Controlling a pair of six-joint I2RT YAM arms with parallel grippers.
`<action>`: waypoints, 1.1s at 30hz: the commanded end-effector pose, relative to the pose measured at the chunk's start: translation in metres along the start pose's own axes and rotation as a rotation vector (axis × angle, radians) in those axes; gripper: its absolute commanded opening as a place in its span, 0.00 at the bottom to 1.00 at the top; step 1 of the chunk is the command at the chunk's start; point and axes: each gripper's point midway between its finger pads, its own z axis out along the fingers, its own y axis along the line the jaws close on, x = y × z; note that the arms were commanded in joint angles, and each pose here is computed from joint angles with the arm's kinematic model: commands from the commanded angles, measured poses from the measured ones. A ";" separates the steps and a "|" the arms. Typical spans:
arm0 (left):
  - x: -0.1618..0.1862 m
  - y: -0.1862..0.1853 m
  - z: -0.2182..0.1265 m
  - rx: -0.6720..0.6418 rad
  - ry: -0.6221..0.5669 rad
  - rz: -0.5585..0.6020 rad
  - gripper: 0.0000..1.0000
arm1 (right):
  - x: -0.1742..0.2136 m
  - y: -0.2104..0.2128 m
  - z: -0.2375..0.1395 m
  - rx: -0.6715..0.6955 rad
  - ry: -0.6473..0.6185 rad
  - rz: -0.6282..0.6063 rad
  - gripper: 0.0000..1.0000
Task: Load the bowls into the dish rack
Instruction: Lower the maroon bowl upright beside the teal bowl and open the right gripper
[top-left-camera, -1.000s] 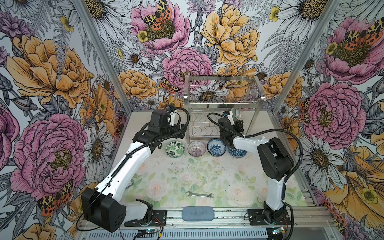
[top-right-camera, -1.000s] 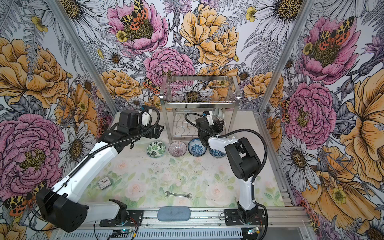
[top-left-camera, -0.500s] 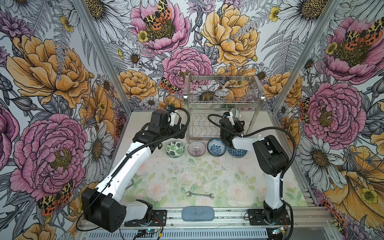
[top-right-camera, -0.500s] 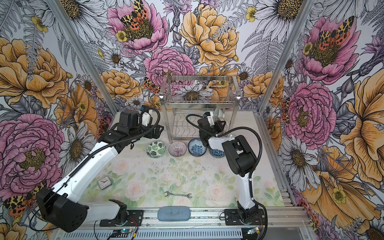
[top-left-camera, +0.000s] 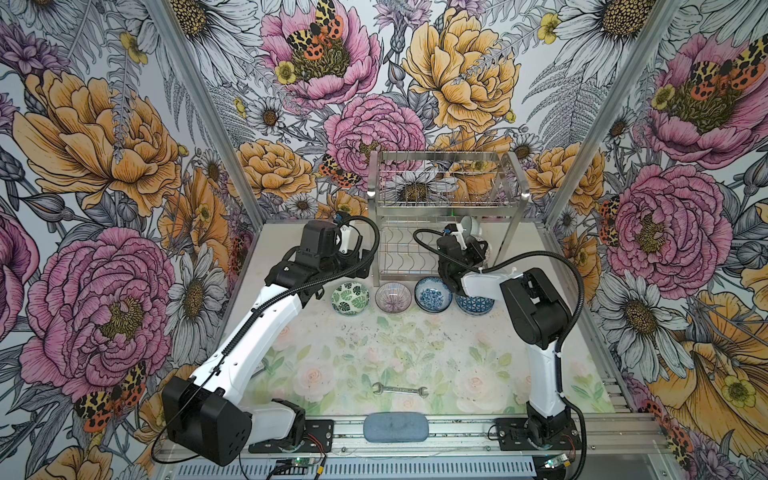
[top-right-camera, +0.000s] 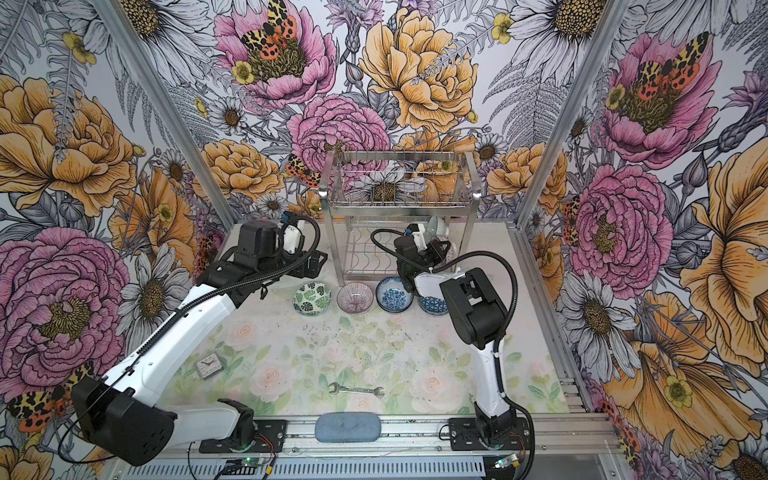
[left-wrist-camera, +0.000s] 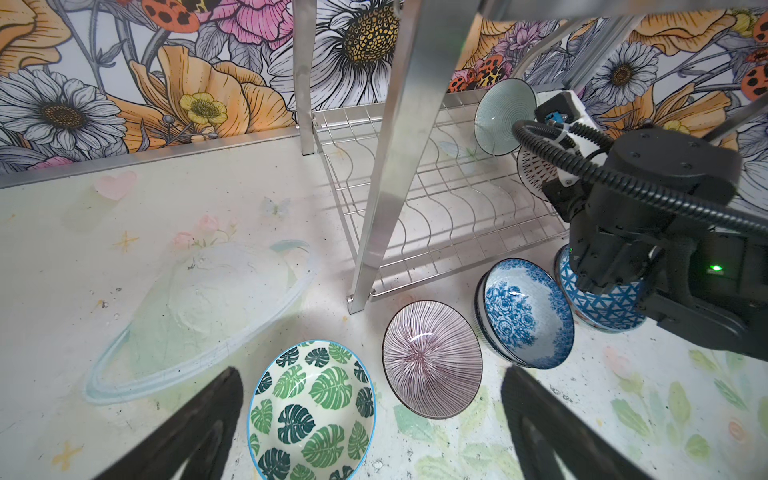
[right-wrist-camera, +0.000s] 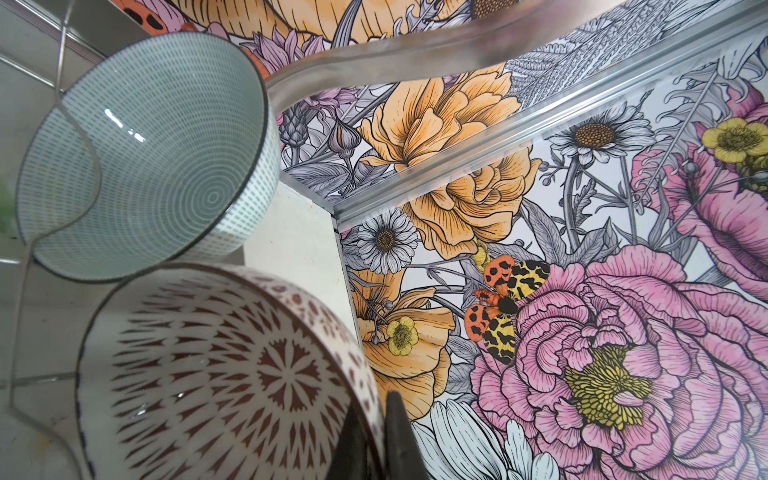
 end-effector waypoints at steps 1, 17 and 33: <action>0.001 -0.003 0.000 0.029 -0.003 -0.002 0.99 | -0.010 -0.005 -0.005 0.020 -0.013 0.048 0.00; 0.001 0.004 -0.005 0.019 -0.013 -0.012 0.99 | -0.030 0.006 -0.022 0.000 -0.046 0.040 0.09; 0.001 0.007 -0.005 0.016 -0.009 -0.015 0.99 | -0.031 -0.018 -0.036 -0.051 -0.052 0.069 0.47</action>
